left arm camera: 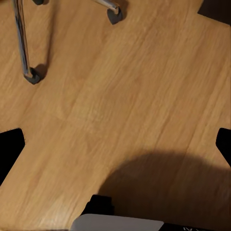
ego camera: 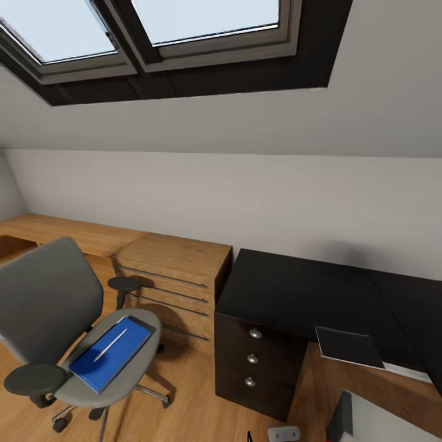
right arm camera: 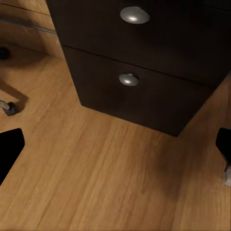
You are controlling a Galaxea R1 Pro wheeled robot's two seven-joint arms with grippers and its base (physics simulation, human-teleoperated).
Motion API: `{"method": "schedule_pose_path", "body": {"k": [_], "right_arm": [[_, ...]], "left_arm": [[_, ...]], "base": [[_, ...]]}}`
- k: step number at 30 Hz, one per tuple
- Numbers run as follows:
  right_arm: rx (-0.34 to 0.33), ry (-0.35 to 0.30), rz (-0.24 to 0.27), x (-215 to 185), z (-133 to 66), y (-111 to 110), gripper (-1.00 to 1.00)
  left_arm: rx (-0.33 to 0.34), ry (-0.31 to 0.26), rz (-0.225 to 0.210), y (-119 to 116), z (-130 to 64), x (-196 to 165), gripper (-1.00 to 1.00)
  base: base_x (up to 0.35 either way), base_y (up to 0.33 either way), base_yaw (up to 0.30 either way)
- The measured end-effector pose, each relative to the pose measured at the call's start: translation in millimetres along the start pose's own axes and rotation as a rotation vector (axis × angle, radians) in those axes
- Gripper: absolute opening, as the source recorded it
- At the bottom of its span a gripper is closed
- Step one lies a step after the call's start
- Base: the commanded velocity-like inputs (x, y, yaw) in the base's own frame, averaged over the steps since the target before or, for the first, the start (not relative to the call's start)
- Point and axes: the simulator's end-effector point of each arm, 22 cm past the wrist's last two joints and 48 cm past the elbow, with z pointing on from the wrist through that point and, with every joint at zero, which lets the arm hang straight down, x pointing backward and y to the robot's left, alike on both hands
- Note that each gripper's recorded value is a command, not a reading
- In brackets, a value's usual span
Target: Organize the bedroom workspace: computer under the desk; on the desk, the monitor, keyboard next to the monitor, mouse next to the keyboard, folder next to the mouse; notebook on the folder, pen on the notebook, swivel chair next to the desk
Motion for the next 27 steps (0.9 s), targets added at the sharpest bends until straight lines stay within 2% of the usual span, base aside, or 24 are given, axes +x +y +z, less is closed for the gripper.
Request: {"method": "schedule_pose_path", "body": {"k": [27], "right_arm": [[0.001, 0.0, -0.001, 0.2, 0.1, -1.1, 1.0]], "left_arm": [[-0.001, 0.0, -0.002, 0.4, 0.1, 0.0, 1.0]], "base": [[0.0, 0.0, 0.278]]}}
